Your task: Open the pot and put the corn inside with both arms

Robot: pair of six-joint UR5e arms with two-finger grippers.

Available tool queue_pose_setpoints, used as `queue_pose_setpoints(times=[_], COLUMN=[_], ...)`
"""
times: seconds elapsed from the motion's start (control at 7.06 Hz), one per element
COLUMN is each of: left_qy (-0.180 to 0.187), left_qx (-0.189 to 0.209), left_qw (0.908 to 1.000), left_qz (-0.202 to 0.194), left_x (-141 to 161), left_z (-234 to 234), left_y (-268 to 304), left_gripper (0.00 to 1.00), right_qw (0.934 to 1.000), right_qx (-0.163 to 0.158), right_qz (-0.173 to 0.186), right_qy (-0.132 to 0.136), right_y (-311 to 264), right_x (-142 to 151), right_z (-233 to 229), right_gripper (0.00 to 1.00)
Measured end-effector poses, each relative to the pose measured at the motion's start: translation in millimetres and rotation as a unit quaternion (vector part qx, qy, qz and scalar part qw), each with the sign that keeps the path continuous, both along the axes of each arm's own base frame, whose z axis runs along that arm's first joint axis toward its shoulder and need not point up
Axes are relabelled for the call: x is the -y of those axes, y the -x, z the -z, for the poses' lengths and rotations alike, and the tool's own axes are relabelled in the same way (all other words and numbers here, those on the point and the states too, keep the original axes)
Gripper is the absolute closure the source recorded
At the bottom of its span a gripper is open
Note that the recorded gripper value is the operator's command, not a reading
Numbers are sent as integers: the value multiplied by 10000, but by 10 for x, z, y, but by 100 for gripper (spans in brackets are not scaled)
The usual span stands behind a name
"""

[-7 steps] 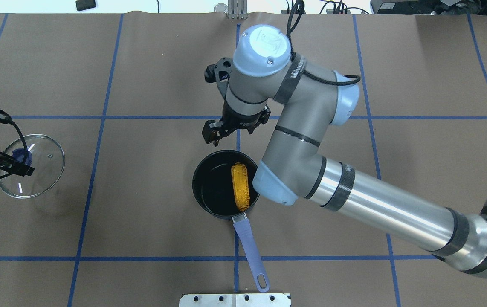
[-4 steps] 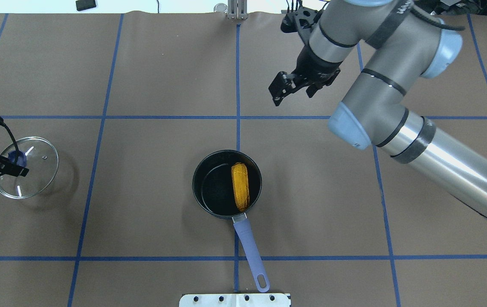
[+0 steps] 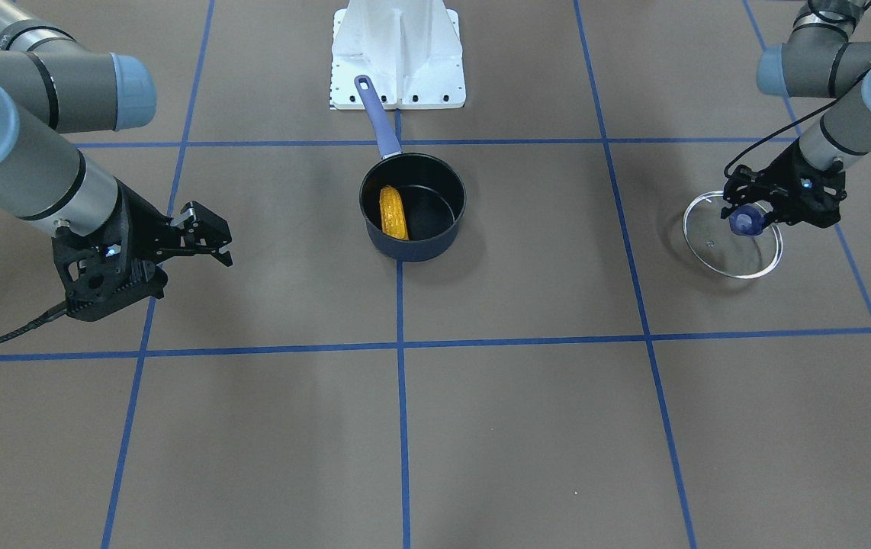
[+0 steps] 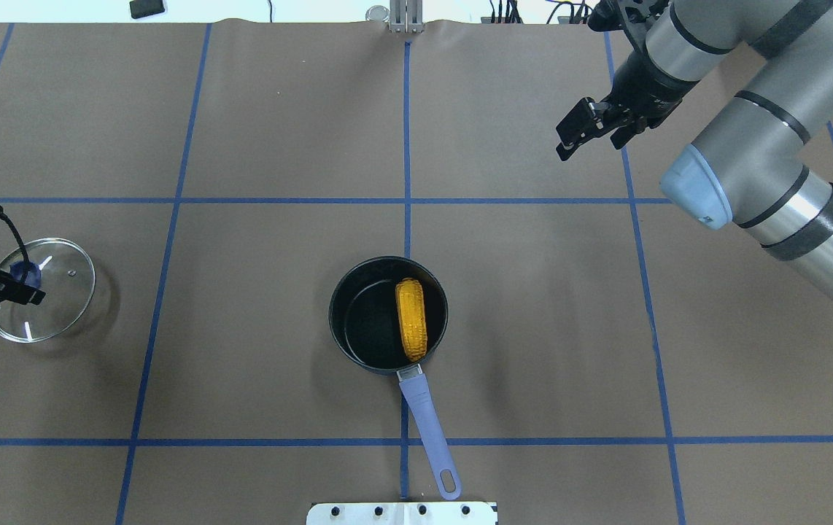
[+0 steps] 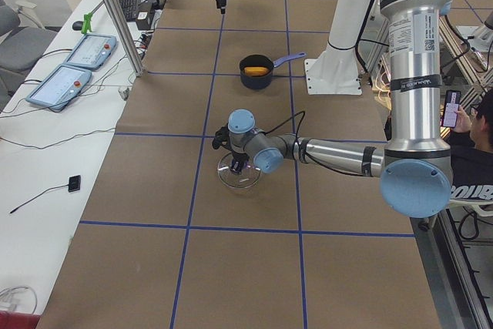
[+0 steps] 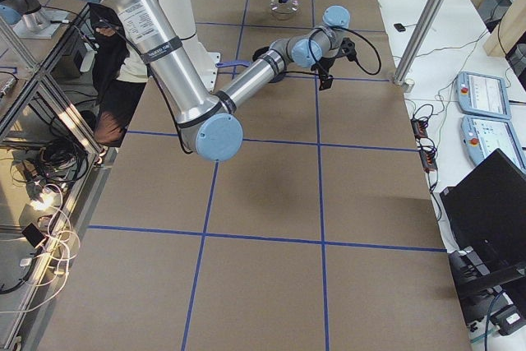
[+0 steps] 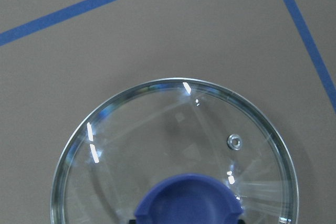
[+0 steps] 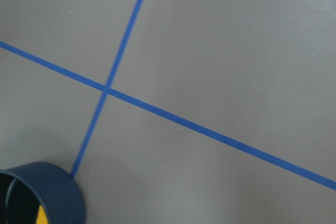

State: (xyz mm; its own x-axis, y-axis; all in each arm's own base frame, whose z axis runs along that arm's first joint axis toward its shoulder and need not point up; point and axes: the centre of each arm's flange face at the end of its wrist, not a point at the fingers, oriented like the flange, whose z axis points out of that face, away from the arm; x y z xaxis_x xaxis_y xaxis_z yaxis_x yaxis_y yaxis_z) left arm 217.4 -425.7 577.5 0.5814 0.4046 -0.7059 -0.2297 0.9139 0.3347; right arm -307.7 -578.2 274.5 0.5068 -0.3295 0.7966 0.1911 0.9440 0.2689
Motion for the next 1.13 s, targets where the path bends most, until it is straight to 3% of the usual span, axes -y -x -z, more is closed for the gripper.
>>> queue_pose_setpoints(times=[0.71,0.85,1.13], left_qy=[14,21,23], left_qx=[80,93,103], left_qw=[10000,9999,9999], left_qz=[-44,-41,-41], left_x=[45,58,67], left_z=[-116,-131,-143], left_y=[-45,-56,-64], left_gripper=[46,39,13], right_qw=[10000,10000,10000], right_qx=[-5,-1,4], right_qz=[-38,-36,-38], right_qy=[60,60,62], right_y=[-88,-88,-90], right_x=[21,21,22], right_z=[-70,-66,-62], right_gripper=[0,0,0])
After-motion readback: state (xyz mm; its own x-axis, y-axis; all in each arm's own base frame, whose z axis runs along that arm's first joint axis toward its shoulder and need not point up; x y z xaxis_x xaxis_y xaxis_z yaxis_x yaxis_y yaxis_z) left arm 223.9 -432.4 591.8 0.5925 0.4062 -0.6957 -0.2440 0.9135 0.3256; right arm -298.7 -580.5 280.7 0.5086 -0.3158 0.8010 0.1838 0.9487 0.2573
